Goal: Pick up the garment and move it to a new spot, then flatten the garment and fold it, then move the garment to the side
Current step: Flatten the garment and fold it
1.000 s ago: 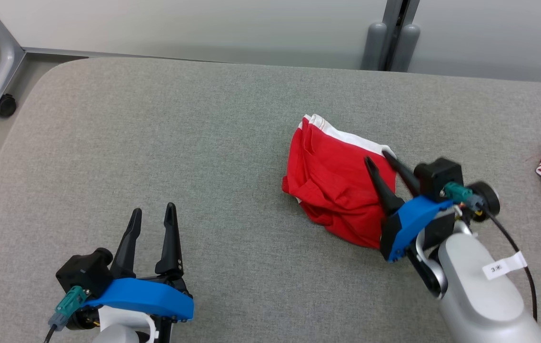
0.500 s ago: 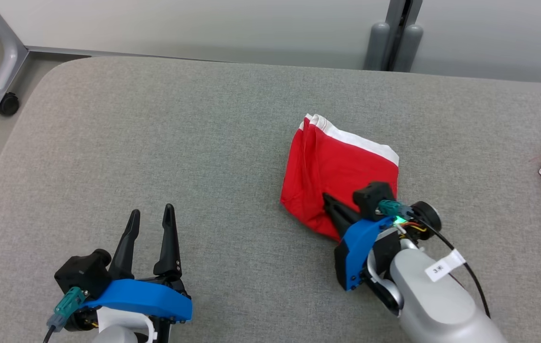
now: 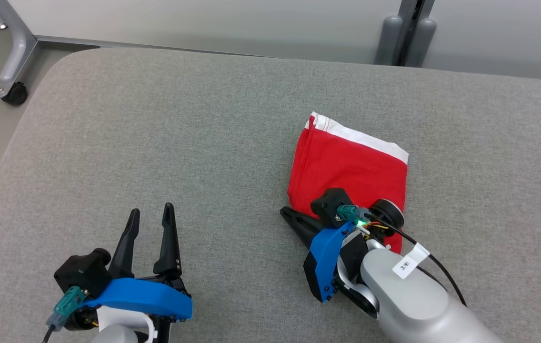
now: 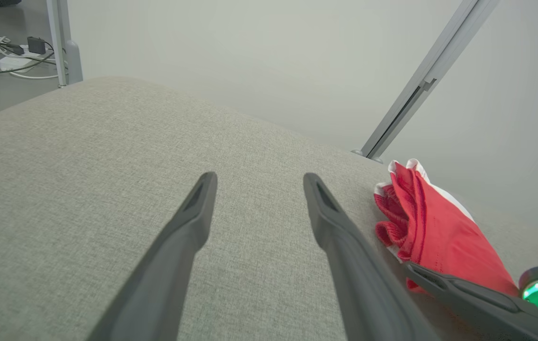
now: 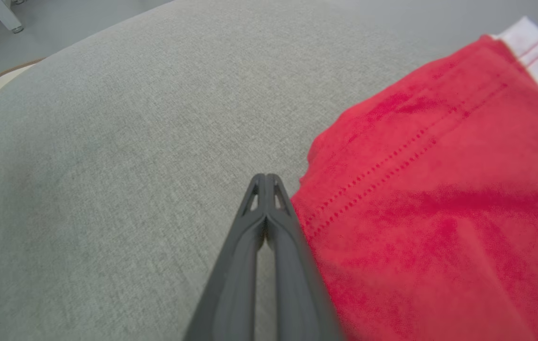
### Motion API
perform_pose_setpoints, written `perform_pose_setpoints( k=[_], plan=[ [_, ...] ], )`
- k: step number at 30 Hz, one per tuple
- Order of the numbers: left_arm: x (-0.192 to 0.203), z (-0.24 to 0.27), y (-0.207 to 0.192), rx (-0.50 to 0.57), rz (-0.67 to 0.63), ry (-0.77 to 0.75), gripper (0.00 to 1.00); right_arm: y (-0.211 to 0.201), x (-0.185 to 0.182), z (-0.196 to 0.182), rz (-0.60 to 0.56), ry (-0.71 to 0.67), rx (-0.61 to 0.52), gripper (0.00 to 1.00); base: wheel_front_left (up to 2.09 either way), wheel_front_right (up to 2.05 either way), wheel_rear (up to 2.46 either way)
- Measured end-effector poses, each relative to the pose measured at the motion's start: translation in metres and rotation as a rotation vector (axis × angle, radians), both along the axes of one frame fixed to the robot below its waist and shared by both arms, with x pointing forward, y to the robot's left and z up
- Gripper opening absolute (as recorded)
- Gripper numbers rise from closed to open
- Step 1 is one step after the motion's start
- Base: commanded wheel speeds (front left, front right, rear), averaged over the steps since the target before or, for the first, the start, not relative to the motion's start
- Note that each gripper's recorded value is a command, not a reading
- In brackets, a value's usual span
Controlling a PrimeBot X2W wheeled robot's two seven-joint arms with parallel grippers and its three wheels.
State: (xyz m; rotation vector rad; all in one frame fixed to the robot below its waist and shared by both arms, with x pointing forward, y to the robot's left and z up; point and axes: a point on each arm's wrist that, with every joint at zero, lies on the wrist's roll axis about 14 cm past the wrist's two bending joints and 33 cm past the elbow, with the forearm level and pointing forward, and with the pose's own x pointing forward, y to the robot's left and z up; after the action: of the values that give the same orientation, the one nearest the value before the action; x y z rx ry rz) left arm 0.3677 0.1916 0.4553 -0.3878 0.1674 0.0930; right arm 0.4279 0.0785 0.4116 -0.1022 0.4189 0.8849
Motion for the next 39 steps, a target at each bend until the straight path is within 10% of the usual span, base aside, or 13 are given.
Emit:
perform_pose_setpoints(
  k=[4, 8, 9, 28, 39],
  plan=[
    [0.002, 0.001, 0.001, 0.003, 0.0, -0.005, 1.0, 0.004, 0.003, 0.011, 0.003, -0.042, 0.051, 0.07, 0.0, 0.0, 0.0],
    [0.006, 0.006, 0.0, 0.009, -0.012, -0.027, 1.0, 0.002, 0.015, 0.038, -0.029, -0.13, 0.134, 0.95, 0.0, 0.0, 0.0],
    [0.009, 0.01, -0.001, 0.026, -0.026, -0.043, 1.0, -0.004, 0.021, 0.051, -0.06, -0.171, 0.174, 1.0, 0.0, 0.0, 0.0],
    [0.002, -0.002, -0.03, 0.082, -0.137, -0.035, 1.0, -0.201, 0.006, 0.061, -0.728, -0.27, 0.298, 1.0, 0.0, 0.0, 0.0],
    [-0.006, -0.018, -0.029, 0.093, -0.142, 0.003, 1.0, -0.217, -0.028, 0.053, -0.775, -0.256, 0.3, 1.0, 0.0, 0.0, 0.0]
  ],
)
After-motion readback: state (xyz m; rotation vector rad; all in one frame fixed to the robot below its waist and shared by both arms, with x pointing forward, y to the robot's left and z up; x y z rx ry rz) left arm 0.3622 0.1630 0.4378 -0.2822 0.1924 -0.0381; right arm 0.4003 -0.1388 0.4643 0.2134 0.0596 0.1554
